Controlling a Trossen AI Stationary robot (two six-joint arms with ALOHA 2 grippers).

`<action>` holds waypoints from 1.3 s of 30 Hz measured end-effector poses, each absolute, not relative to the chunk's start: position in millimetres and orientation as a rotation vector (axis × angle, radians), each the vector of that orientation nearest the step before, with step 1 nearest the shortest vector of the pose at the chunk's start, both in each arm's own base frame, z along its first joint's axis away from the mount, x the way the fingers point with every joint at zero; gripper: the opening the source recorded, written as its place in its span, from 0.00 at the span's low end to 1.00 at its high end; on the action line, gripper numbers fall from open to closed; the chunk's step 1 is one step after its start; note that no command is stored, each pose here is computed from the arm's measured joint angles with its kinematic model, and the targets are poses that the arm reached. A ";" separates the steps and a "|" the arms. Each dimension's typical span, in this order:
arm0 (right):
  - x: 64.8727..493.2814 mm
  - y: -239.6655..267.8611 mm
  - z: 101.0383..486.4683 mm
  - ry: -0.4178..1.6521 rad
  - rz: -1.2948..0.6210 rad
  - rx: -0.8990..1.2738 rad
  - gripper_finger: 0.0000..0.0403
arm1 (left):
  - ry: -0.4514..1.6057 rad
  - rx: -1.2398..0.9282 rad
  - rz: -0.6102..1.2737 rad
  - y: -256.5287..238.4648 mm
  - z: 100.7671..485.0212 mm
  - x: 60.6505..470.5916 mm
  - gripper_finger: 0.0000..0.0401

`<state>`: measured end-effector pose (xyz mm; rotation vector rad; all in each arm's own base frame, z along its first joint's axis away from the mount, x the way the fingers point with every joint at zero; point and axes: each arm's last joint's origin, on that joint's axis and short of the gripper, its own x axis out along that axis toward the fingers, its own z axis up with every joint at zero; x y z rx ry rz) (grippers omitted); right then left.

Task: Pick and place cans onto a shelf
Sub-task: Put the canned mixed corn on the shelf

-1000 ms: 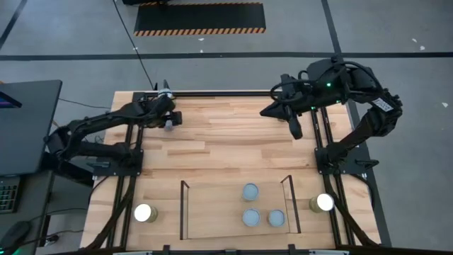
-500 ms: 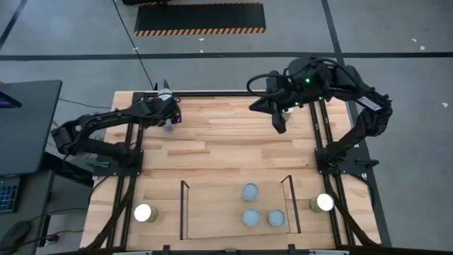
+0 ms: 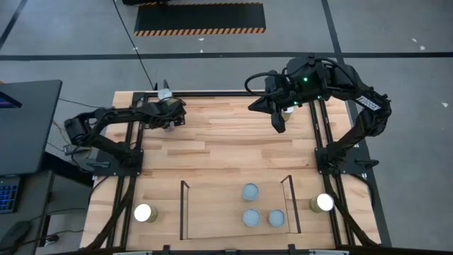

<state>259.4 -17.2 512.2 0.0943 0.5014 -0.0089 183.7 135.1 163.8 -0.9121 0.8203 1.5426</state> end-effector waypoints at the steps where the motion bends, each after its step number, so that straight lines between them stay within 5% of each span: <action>1: 259.4 -17.2 512.2 0.501 -0.009 0.094 0.02 | 0.817 -0.913 1.536 136.4 161.8 185.6 0.87; 13: 258.9 -16.3 511.7 0.508 0.026 0.086 0.02 | 0.856 -0.805 1.355 145.1 147.1 206.7 0.71; 27: 237.2 -17.1 493.7 0.770 0.001 0.032 0.02 | 0.777 -0.424 0.718 83.9 205.4 287.0 0.72; 39: 235.0 -3.6 493.1 0.787 0.041 0.048 0.02 | 0.772 -0.285 0.546 39.7 199.9 355.5 0.72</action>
